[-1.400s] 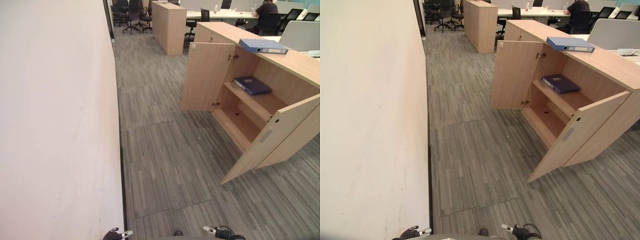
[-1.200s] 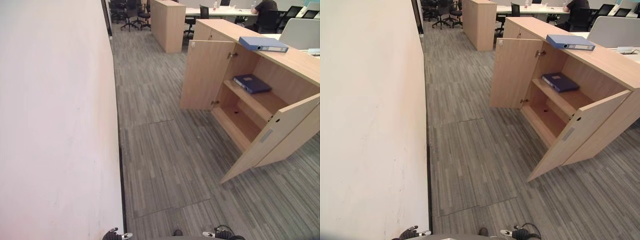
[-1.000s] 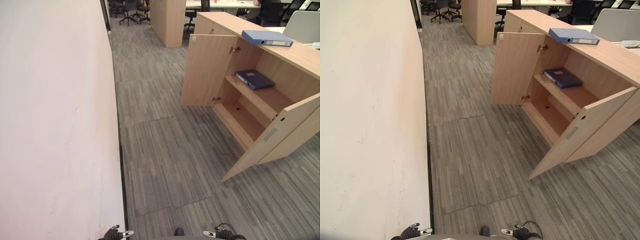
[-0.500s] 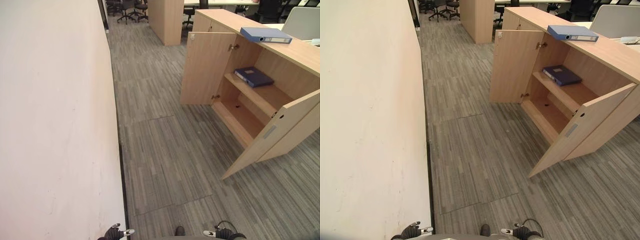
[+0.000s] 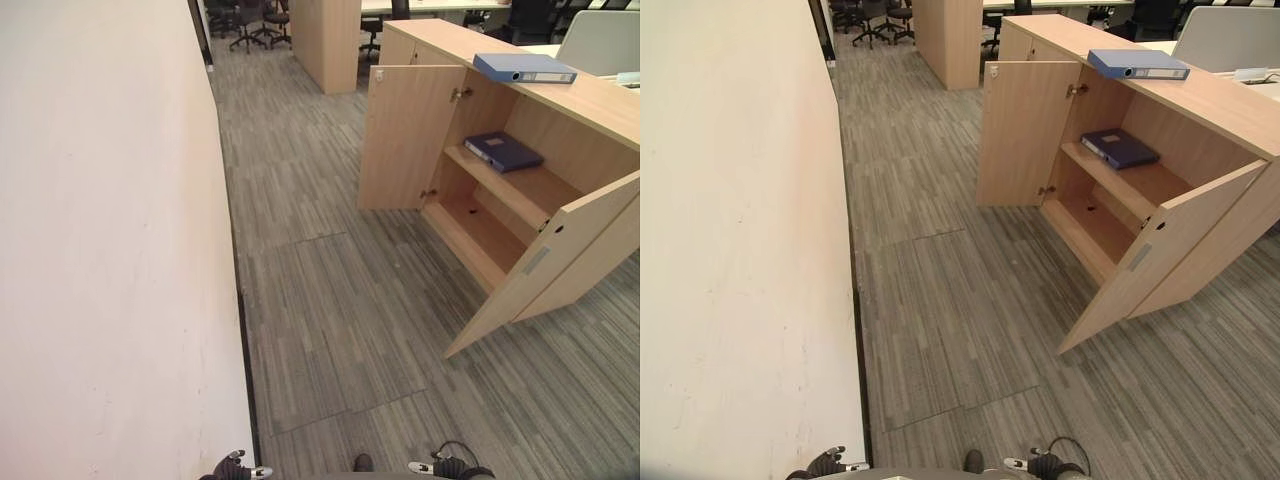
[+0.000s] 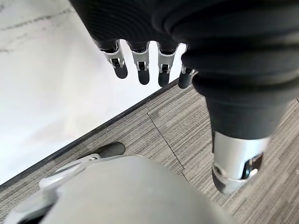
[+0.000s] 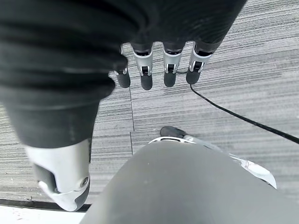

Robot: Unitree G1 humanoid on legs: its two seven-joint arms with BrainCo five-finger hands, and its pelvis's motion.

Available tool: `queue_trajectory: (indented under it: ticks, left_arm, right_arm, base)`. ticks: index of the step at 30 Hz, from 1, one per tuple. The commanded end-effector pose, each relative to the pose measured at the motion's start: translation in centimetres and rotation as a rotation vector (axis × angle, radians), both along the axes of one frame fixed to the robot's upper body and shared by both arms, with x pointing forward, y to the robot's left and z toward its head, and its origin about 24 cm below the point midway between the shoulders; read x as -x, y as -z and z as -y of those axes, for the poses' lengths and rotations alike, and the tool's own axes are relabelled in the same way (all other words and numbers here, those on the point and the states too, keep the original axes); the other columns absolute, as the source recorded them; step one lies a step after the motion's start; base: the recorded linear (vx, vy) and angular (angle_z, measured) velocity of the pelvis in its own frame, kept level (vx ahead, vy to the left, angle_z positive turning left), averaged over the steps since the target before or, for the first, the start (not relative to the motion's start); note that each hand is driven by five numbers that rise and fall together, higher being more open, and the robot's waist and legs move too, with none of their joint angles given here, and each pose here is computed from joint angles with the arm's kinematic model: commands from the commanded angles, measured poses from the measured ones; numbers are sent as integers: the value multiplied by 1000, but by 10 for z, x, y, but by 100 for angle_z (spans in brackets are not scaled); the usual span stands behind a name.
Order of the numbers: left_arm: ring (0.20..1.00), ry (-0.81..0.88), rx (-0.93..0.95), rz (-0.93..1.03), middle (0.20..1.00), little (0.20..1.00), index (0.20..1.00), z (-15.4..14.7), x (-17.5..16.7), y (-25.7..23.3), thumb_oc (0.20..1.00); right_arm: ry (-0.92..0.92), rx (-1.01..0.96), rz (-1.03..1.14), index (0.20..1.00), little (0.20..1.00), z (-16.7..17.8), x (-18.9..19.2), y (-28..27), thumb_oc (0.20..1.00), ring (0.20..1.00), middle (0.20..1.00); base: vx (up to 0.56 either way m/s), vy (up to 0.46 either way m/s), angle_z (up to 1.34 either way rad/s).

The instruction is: Put the empty folder in the office cabinet

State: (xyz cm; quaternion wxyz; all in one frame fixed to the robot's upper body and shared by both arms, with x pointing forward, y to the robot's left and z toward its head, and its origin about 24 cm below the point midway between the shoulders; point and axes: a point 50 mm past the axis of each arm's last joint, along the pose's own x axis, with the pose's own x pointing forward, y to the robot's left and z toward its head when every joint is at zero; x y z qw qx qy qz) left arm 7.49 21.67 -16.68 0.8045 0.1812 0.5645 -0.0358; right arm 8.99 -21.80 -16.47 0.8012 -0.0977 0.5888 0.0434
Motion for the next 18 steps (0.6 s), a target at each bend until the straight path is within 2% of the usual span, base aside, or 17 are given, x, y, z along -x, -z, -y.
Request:
queue_trajectory:
  ticks: [1, 18]
  left_arm:
    - [1000, 63, -18, -28, 1000, 1000, 1000, 11, -3, 3, 1000]
    - [1000, 35, -35, -22, 1000, 1000, 1000, 8, -1, 3, 1000]
  right_arm:
    - [-91, -28, 94, 1000, 1000, -32, -26, -2, 1000, 1000, 1000]
    - [-55, 56, 60, 1000, 1000, -11, -18, -2, 1000, 1000, 1000]
  base:
    - [6, 7, -6]
    - [-1, 0, -1]
